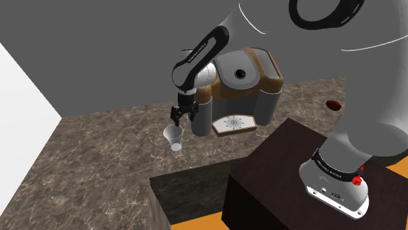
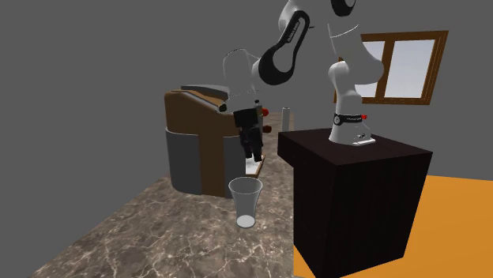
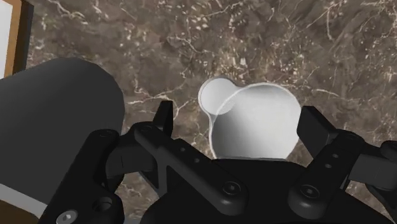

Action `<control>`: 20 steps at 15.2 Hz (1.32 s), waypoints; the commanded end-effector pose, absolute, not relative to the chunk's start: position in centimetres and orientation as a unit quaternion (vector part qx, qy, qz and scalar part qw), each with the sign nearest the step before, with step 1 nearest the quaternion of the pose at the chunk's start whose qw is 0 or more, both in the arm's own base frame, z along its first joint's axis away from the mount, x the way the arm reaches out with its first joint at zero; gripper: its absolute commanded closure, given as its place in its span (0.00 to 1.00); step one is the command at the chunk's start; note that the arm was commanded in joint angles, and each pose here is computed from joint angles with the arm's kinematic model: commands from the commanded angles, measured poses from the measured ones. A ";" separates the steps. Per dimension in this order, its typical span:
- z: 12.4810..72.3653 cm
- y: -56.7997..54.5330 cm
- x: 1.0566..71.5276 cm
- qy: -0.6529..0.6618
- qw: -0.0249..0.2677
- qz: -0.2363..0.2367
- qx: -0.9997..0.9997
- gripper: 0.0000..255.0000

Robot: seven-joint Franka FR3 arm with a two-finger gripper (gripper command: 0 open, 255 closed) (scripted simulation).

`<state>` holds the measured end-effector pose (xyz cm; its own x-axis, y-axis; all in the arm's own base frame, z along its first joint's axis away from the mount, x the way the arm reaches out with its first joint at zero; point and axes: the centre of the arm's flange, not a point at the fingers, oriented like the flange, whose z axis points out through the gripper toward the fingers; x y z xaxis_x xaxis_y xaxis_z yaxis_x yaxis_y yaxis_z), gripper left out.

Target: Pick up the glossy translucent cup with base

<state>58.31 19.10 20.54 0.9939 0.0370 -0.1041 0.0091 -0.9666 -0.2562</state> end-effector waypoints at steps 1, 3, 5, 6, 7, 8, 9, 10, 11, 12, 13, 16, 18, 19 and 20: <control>17.8 19.0 60.5 -0.002 0.131 0.041 -0.991 0.00; 16.0 19.9 61.8 0.001 0.135 0.042 -0.990 0.00; 14.9 19.9 61.8 0.001 0.135 0.042 -0.990 0.00; 14.4 19.9 61.8 0.001 0.135 0.042 -0.990 0.00; 13.9 19.9 61.8 0.001 0.135 0.042 -0.990 0.00; 13.4 19.9 61.8 0.001 0.135 0.042 -0.990 0.00; 12.8 19.9 61.8 0.001 0.135 0.042 -0.990 0.00; 12.3 19.9 61.8 0.001 0.135 0.042 -0.990 0.00; 12.0 19.9 61.8 0.001 0.135 0.042 -0.990 0.00; 12.0 19.9 61.8 0.001 0.135 0.042 -0.990 0.00; 11.6 20.3 61.7 0.001 0.135 0.042 -0.990 1.00; 11.0 20.3 62.6 0.000 0.134 0.043 -0.990 1.00; 11.0 20.4 63.0 -0.001 0.134 0.043 -0.990 1.00; 10.9 20.3 63.1 -0.001 0.134 0.043 -0.990 1.00; 10.8 20.3 63.0 -0.001 0.134 0.043 -0.990 1.00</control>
